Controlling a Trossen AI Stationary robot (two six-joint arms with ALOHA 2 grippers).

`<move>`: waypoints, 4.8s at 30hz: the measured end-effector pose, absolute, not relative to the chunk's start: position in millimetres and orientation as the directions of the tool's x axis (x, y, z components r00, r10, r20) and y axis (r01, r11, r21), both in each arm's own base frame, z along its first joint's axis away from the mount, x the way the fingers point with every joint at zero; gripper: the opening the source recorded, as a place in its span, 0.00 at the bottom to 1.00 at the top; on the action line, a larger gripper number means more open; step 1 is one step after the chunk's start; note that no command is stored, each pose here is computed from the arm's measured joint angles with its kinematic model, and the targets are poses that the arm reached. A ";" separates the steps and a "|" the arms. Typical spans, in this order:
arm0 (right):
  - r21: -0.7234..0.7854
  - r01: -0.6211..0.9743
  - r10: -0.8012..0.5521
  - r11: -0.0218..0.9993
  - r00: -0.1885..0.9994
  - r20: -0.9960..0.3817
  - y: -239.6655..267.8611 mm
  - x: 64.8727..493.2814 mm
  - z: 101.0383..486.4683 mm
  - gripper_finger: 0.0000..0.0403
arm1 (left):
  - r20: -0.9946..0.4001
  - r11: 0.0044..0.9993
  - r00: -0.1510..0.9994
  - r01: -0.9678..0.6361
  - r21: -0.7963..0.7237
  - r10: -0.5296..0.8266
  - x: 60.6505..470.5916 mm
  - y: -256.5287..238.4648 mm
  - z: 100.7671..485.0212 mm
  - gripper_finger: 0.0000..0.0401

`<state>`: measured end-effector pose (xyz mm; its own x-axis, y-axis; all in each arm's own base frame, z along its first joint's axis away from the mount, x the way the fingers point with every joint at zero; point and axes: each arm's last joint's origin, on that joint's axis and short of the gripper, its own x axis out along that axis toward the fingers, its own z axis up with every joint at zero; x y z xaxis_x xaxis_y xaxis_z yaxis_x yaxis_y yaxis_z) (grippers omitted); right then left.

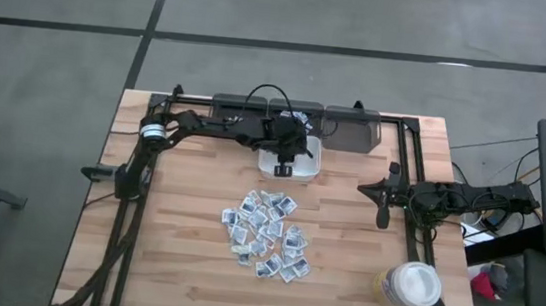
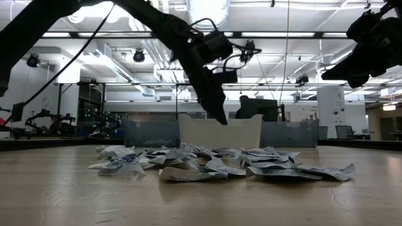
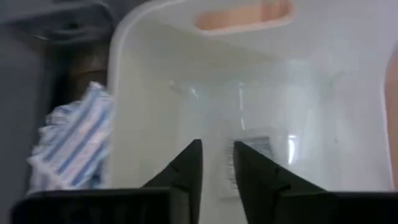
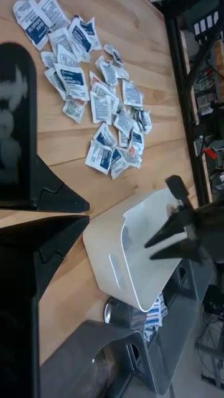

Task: Pick & Place First Aid Supplies
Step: Put the blue alcohol pad into the white bin

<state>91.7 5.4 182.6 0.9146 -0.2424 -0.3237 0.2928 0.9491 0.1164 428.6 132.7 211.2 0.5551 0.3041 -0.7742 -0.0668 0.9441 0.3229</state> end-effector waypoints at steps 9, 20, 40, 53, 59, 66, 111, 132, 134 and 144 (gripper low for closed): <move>0.117 0.292 -0.242 0.949 0.915 -0.324 5.3 91.6 182.6 0.04 | -0.906 0.949 0.346 -0.279 0.146 0.241 411.3 108.0 273.6 0.35; 0.117 0.292 -0.241 0.949 0.915 -0.324 5.4 91.6 182.6 0.04 | -0.999 0.875 -0.046 -0.485 0.011 -0.013 379.2 35.1 274.1 0.35; 0.116 0.291 -0.241 0.950 0.915 -0.325 5.4 91.7 182.5 0.04 | -0.997 0.962 0.072 -0.268 -0.043 -0.024 337.1 -59.3 192.6 0.35; 0.116 0.292 -0.241 0.949 0.915 -0.324 5.4 91.7 182.5 0.04 | -0.958 0.825 0.274 -0.520 -0.222 -0.085 288.8 -52.1 194.8 0.35; 0.116 0.292 -0.241 0.949 0.915 -0.324 5.4 91.7 182.6 0.04 | -0.951 0.905 0.294 -0.373 -0.202 -0.091 290.2 -57.7 186.4 0.35; 0.117 0.292 -0.241 0.949 0.915 -0.324 5.4 91.6 182.5 0.04 | -0.969 0.944 0.243 -0.305 -0.122 -0.047 292.4 -57.2 173.0 0.35; 0.116 0.292 -0.241 0.949 0.914 -0.325 5.4 91.7 182.5 0.04 | -0.983 0.960 0.180 -0.269 -0.071 -0.022 294.7 -65.0 157.4 0.01; 0.116 0.292 -0.241 0.949 0.914 -0.325 5.4 91.7 182.4 0.04 | -0.803 0.978 0.595 -0.158 -0.135 -0.015 325.1 -59.5 261.5 0.00; 0.116 0.292 -0.242 0.949 0.914 -0.325 5.4 91.7 182.5 0.04 | -0.705 0.986 0.707 -0.148 -0.081 0.048 336.8 -54.6 275.6 0.00; 0.119 0.293 -0.242 0.949 0.915 -0.323 5.4 91.7 182.7 0.04 | -0.591 0.901 0.687 -0.245 0.358 0.422 370.1 9.0 296.6 0.00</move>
<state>91.7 5.4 182.7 0.9151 -0.2420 -0.3225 0.2928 0.9488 0.1189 370.1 9.0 296.6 0.6873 0.4220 -0.5912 -0.2449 0.9009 0.3584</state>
